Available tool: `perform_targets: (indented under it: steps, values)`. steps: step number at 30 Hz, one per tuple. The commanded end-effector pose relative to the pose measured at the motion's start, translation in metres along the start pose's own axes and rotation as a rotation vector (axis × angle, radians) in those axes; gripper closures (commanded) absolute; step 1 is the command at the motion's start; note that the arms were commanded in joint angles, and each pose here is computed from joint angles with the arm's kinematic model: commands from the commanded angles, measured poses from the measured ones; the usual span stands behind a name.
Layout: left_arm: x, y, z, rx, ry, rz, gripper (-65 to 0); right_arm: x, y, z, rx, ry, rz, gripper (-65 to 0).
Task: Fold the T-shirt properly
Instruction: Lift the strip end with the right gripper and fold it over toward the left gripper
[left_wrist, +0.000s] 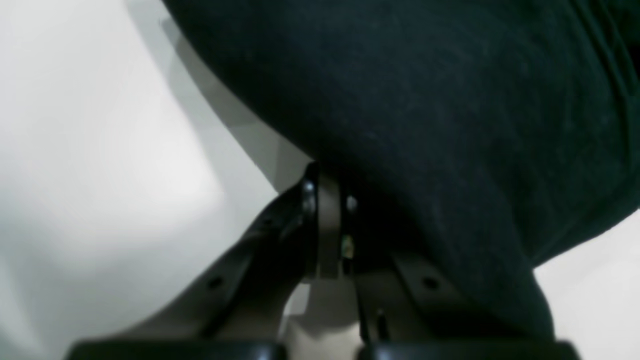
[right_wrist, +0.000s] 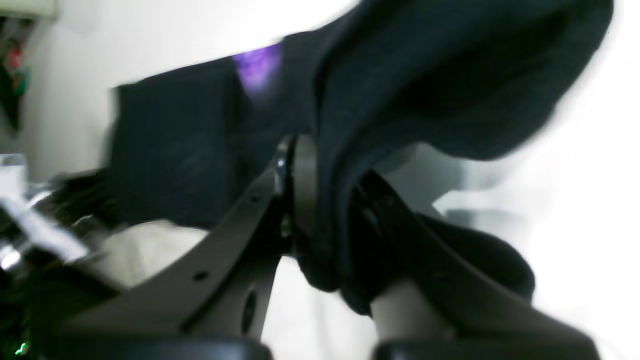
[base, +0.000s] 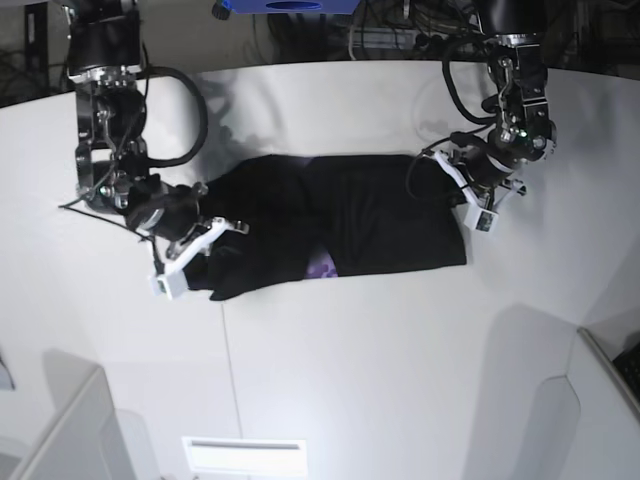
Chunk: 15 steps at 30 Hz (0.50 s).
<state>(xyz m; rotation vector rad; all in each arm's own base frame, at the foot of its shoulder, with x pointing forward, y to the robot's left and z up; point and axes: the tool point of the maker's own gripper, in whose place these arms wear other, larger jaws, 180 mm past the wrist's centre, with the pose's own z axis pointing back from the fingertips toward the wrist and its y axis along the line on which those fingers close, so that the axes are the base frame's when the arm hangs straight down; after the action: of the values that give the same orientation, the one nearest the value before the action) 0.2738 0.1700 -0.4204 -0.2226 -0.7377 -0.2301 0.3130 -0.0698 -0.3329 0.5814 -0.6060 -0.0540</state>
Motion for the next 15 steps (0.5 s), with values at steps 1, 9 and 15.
perform_targets:
  steps: [1, 9, 15]
  values:
    - [0.016, 0.002, 0.003, 0.002, -0.048, -0.012, 0.0, 0.017, 0.014, 0.006, 0.034, -0.054, 0.027, 0.0]
    - [0.015, 0.004, 0.004, 0.004, -0.045, -0.015, 0.0, 0.003, 0.071, -0.006, 0.136, 0.002, 0.034, 0.0]
    - [0.009, 0.003, 0.005, 0.003, -0.032, -0.012, 0.0, -0.009, 0.123, -0.020, 0.221, 0.016, 0.015, 0.0]
